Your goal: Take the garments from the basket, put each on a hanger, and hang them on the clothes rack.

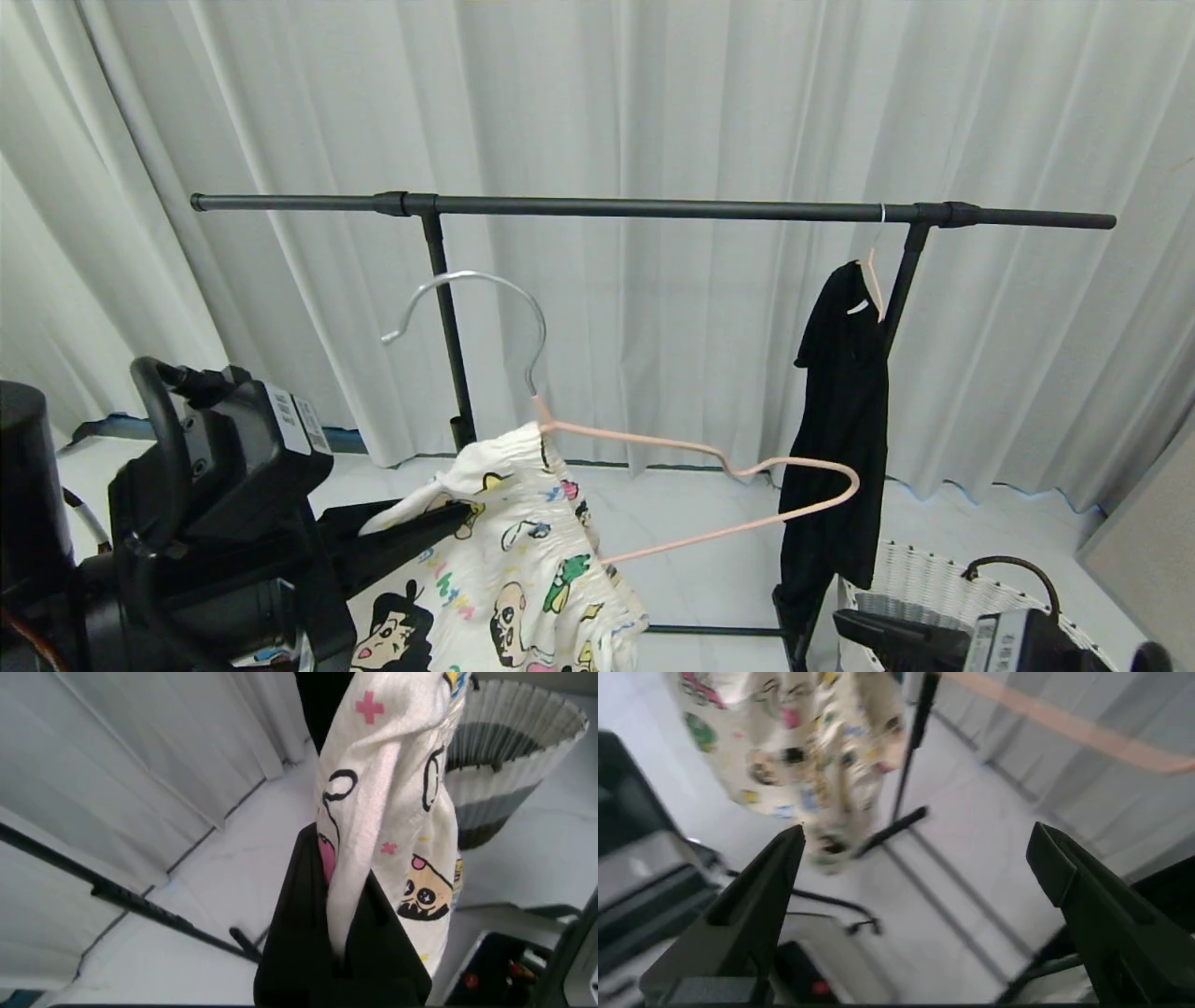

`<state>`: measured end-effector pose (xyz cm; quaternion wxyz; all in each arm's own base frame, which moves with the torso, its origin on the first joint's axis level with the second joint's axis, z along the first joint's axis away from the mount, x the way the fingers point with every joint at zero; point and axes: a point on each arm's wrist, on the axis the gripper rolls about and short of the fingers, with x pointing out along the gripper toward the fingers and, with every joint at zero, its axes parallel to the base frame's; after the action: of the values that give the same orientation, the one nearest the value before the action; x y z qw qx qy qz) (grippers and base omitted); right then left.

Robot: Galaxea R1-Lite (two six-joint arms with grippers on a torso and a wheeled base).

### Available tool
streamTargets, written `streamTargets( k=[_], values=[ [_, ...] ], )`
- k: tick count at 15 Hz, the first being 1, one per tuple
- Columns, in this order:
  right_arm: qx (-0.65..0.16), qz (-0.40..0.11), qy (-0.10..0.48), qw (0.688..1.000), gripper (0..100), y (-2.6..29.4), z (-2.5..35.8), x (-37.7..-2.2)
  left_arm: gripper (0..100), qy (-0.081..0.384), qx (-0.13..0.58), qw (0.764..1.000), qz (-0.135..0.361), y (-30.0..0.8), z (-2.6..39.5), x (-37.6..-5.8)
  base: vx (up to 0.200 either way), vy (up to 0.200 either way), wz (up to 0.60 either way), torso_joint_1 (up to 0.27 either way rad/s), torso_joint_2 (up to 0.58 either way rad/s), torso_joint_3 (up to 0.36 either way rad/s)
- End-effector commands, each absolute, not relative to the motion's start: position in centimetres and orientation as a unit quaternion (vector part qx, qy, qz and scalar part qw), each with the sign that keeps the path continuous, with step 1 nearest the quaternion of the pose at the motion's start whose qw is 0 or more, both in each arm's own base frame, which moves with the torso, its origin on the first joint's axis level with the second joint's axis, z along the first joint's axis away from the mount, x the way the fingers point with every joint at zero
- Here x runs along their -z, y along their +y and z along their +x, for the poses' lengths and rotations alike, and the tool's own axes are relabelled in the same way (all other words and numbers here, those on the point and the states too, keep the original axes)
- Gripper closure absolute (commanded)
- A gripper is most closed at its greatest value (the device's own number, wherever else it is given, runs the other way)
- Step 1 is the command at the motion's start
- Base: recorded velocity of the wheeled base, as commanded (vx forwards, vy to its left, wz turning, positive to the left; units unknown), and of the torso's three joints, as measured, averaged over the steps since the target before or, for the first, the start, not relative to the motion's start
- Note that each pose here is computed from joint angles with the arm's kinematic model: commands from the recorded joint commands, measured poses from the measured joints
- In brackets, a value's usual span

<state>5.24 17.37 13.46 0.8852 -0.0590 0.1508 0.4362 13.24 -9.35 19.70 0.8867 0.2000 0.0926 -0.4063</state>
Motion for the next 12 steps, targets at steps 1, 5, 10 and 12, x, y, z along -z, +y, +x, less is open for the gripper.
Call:
streamTargets(
  k=[1,5,10,12],
  values=[
    [-0.426,-0.032,0.195,0.883,0,20.2,5.7,-12.5,100,0.078,0.404,0.890,0.198,-9.4,13.3,-20.5,0.000,0.000,0.00,0.000,0.00,0.000],
    [-0.352,0.049,0.239,0.903,0,23.8,9.3,-11.6,100,0.062,0.403,0.892,0.195,-9.2,13.0,-21.1,0.000,0.000,0.00,0.000,0.00,0.000],
    [-0.327,0.054,0.245,0.911,0,24.4,10.8,-11.0,100,0.057,0.415,0.887,0.196,-9.5,12.6,-21.2,0.000,0.000,0.00,0.000,0.00,0.000],
    [-0.337,0.047,0.242,0.909,0,25.2,10.1,-11.0,100,0.061,0.416,0.886,0.196,-9.6,12.7,-21.1,0.000,0.000,0.00,0.000,0.00,0.000]
  ],
)
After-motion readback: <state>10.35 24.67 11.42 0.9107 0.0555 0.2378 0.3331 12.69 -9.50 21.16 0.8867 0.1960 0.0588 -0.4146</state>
